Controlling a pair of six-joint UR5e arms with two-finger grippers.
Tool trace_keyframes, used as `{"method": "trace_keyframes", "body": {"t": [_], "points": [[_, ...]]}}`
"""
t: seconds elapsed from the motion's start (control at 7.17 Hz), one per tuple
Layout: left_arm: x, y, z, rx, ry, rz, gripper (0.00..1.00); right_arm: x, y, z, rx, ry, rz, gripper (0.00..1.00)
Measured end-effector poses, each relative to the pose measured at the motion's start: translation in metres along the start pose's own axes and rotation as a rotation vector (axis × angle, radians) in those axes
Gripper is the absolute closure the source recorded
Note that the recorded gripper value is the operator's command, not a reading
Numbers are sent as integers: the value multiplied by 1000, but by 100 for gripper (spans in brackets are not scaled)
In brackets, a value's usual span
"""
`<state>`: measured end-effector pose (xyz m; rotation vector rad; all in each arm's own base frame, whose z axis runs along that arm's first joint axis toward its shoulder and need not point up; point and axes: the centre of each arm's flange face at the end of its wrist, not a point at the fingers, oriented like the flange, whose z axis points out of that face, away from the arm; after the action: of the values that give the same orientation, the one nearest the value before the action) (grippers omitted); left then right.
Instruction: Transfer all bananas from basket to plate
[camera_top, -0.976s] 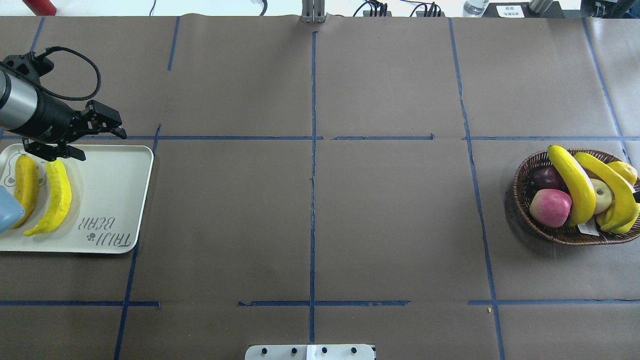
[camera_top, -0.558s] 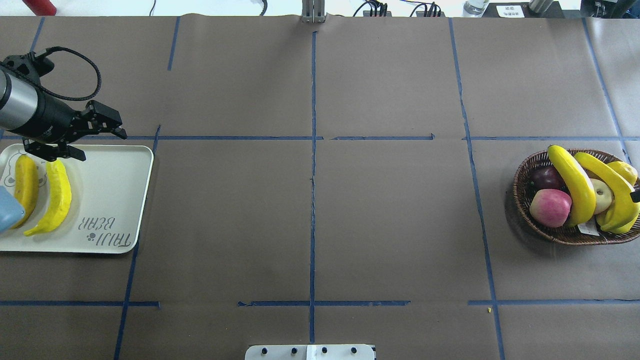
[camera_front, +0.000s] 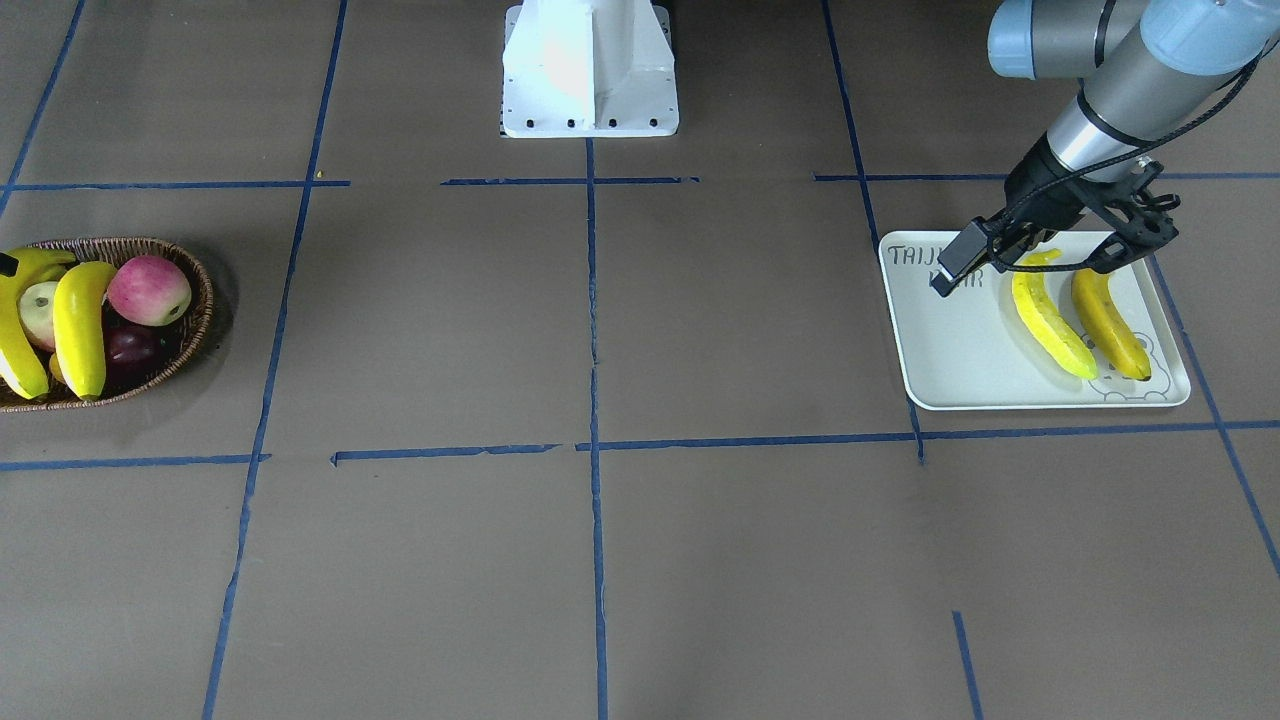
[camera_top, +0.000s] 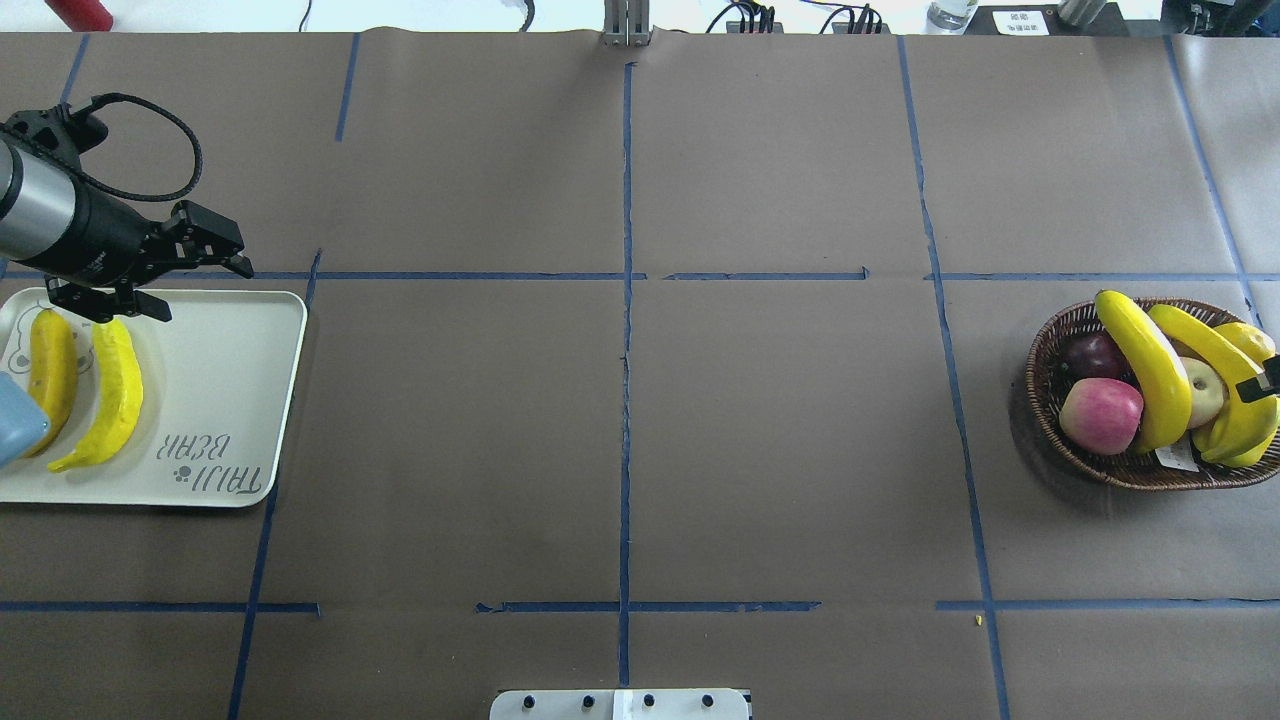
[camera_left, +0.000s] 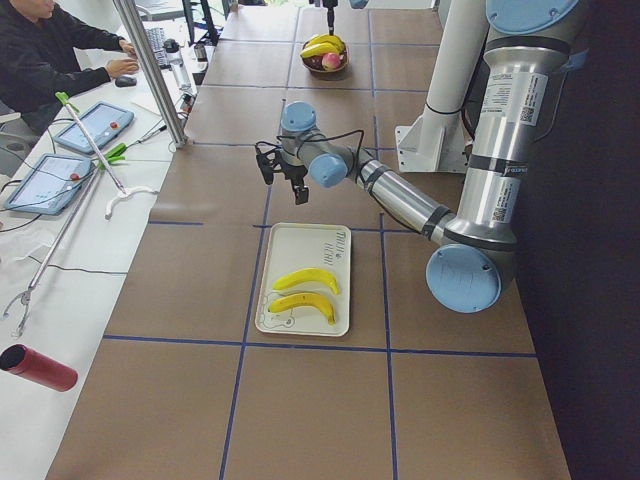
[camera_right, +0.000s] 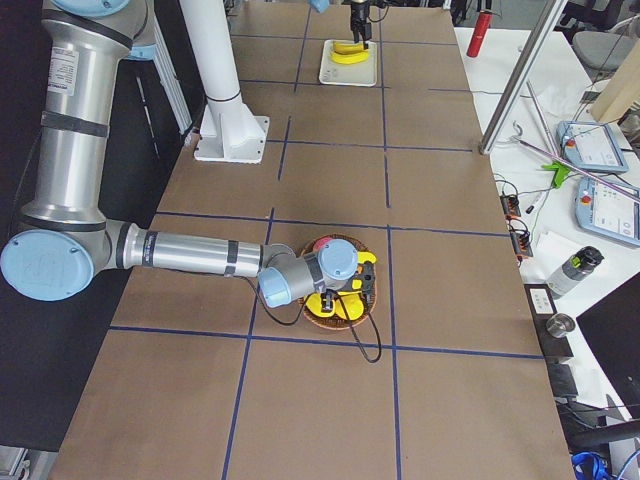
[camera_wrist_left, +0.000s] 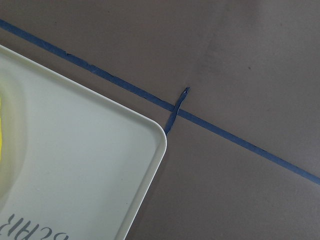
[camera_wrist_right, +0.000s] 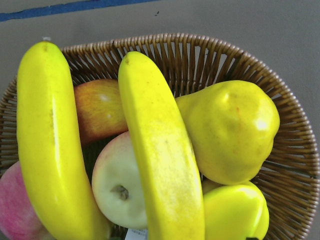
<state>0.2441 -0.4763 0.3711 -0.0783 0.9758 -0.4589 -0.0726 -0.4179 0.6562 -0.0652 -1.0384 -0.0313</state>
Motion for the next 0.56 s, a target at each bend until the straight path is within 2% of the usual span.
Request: {"method": "trace_keyframes", "body": {"t": [0.28,0.56], "points": [[-1,0,1,1,-3,-2,1,-4,-2,-1,7,-3,-7,96],[-2,-1,1,3,-5,-3,1,-14,-3,-8,19,-9,-26,100]]}}
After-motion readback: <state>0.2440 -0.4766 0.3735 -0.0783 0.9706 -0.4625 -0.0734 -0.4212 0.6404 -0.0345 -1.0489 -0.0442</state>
